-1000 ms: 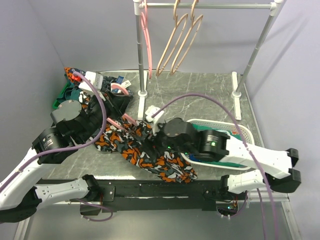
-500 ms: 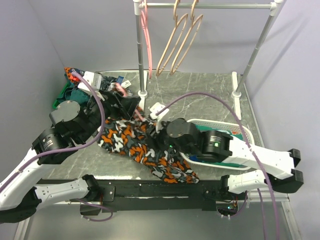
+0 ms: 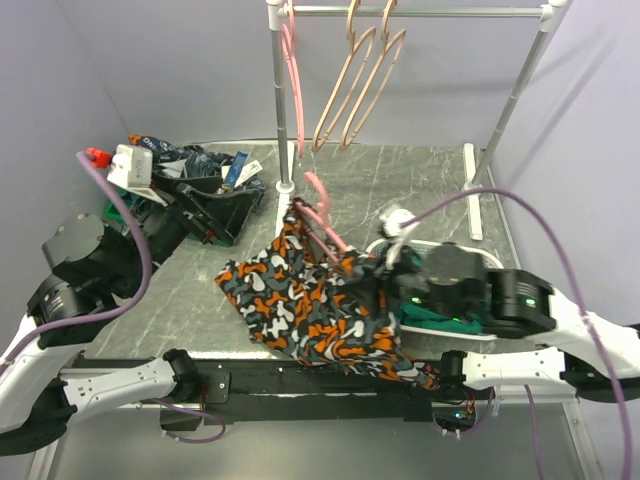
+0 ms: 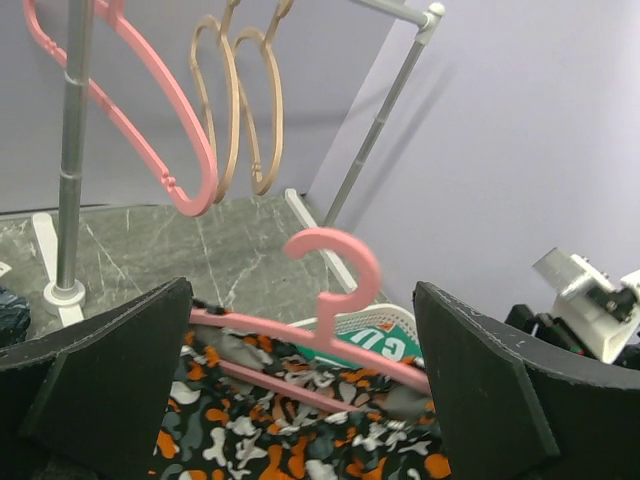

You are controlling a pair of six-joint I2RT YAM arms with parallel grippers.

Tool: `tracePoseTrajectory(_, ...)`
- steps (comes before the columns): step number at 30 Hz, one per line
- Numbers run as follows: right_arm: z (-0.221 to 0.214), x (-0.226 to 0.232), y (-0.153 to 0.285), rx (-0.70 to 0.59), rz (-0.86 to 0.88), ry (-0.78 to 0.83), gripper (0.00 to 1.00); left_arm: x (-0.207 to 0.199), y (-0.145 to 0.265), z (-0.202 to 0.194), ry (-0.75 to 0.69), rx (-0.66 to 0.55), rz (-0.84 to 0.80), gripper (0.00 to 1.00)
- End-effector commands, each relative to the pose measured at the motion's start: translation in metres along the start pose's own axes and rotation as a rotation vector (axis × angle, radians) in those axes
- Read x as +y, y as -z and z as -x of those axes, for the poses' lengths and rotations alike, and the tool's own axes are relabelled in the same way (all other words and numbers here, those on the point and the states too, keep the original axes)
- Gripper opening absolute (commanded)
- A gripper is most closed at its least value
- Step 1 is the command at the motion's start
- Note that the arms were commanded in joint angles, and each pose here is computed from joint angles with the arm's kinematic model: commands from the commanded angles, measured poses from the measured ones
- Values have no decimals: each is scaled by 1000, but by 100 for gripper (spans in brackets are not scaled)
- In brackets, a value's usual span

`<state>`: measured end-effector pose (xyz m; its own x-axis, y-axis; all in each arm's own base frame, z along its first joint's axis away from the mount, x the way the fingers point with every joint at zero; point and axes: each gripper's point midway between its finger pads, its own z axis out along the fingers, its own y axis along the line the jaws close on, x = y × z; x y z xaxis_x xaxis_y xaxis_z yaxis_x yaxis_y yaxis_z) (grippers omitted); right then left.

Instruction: Place the shorts on the hanger

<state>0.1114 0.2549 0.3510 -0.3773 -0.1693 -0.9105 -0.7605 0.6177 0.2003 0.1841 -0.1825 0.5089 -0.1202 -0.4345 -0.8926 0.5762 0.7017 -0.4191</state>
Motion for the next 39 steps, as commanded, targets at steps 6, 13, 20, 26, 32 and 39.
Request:
tracePoseTrajectory(6, 5, -55, 58, -112, -209, -202, 0, -1, 3, 7, 4, -35, -9, 96)
tracePoseTrajectory(13, 30, -89, 99, -293, -324, -357, 0, -2, 0, 3, 8, -26, -16, 97)
tracePoseTrajectory(20, 74, -113, 97, -452, -555, -385, 0, -1, 0, 1, 9, -25, -14, 97)
tracePoseTrajectory(26, 108, -133, 62, -477, -588, -393, 0, -1, 1, 0, 11, -23, -16, 97)
tracePoseTrajectory(32, 138, -171, 54, -558, -644, -414, 0, 1, 1, -2, 0, -16, -5, 97)
tracePoseTrajectory(39, 179, -207, 66, -669, -713, -454, 0, -1, -2, -5, -3, -6, -15, 97)
